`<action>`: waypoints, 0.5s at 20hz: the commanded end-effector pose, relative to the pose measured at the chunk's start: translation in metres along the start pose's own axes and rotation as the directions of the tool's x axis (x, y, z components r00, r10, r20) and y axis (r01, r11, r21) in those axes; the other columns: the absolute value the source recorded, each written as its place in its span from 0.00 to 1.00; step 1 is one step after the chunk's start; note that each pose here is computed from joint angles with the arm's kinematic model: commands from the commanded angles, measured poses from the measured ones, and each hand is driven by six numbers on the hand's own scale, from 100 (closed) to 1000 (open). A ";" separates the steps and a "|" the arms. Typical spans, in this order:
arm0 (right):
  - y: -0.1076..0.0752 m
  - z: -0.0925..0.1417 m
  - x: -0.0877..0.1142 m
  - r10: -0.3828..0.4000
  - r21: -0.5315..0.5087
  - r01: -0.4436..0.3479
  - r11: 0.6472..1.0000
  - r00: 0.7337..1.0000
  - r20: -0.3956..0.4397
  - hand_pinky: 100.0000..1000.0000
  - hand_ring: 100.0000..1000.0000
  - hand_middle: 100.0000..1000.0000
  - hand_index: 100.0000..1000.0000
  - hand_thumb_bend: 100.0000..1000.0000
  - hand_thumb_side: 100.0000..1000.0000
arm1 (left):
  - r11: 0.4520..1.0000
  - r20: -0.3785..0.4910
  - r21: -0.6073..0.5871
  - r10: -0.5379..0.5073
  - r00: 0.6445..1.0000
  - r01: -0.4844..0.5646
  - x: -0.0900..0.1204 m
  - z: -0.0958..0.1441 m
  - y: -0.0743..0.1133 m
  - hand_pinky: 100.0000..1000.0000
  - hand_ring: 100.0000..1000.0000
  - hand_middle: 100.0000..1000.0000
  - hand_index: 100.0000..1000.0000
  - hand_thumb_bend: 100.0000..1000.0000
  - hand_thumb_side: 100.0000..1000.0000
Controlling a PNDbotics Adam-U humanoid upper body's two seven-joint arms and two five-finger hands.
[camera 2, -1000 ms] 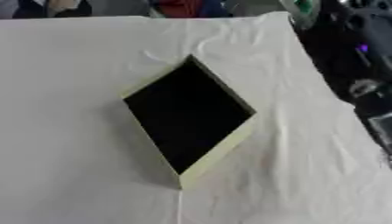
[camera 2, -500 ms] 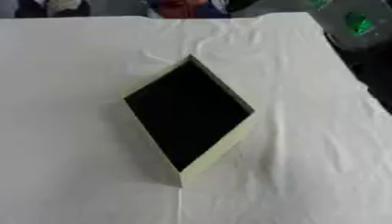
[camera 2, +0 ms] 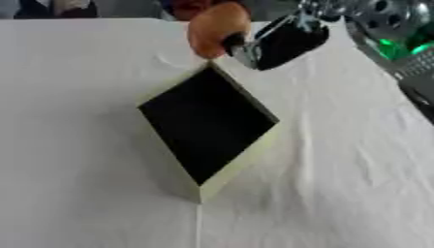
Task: Pick up objects on the table and place them in the box.
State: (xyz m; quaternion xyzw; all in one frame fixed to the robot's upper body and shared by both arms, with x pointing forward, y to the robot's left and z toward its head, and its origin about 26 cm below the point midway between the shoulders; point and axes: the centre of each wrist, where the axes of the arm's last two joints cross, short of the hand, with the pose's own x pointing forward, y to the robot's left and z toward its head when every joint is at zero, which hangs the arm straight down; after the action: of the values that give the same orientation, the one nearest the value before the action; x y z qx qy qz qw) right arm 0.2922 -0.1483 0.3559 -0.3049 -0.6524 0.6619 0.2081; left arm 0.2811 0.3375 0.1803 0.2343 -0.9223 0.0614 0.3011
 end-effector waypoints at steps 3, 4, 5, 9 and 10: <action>0.003 -0.002 0.005 -0.031 0.019 0.030 0.999 0.999 0.034 0.60 0.65 0.38 0.53 0.00 0.00 | 1.000 0.036 -0.014 -0.016 0.999 0.016 0.007 -0.007 0.003 0.58 0.60 0.70 0.75 0.00 0.62; 0.006 -0.005 0.006 -0.044 0.028 0.043 0.999 0.998 0.035 0.59 0.65 0.37 0.53 0.00 0.00 | 1.000 0.035 -0.015 -0.014 0.999 0.015 0.007 -0.007 0.003 0.58 0.60 0.70 0.75 0.00 0.62; 0.009 -0.007 0.006 -0.056 0.036 0.055 0.998 0.998 0.034 0.58 0.65 0.37 0.53 0.00 0.00 | 1.000 0.035 -0.016 -0.013 0.999 0.014 0.007 -0.007 0.003 0.58 0.60 0.70 0.75 0.00 0.62; 0.027 -0.019 0.000 -0.093 0.060 0.093 0.994 0.996 -0.002 0.56 0.65 0.37 0.53 0.00 0.00 | 1.000 0.033 -0.019 -0.005 0.999 0.005 0.007 -0.007 0.001 0.58 0.60 0.70 0.75 0.00 0.62; 0.032 -0.022 -0.001 -0.100 0.065 0.100 0.993 0.995 -0.010 0.56 0.65 0.37 0.53 0.00 0.00 | 1.000 0.033 -0.021 -0.002 0.999 0.003 0.007 -0.007 0.001 0.58 0.60 0.70 0.75 0.00 0.62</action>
State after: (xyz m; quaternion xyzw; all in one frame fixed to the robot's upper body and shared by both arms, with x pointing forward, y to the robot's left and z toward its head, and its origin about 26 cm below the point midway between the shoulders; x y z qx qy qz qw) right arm 0.3097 -0.1346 0.3202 -0.2548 -0.6399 0.6785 0.2553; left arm 0.2812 0.3371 0.1803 0.2323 -0.9221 0.0576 0.3040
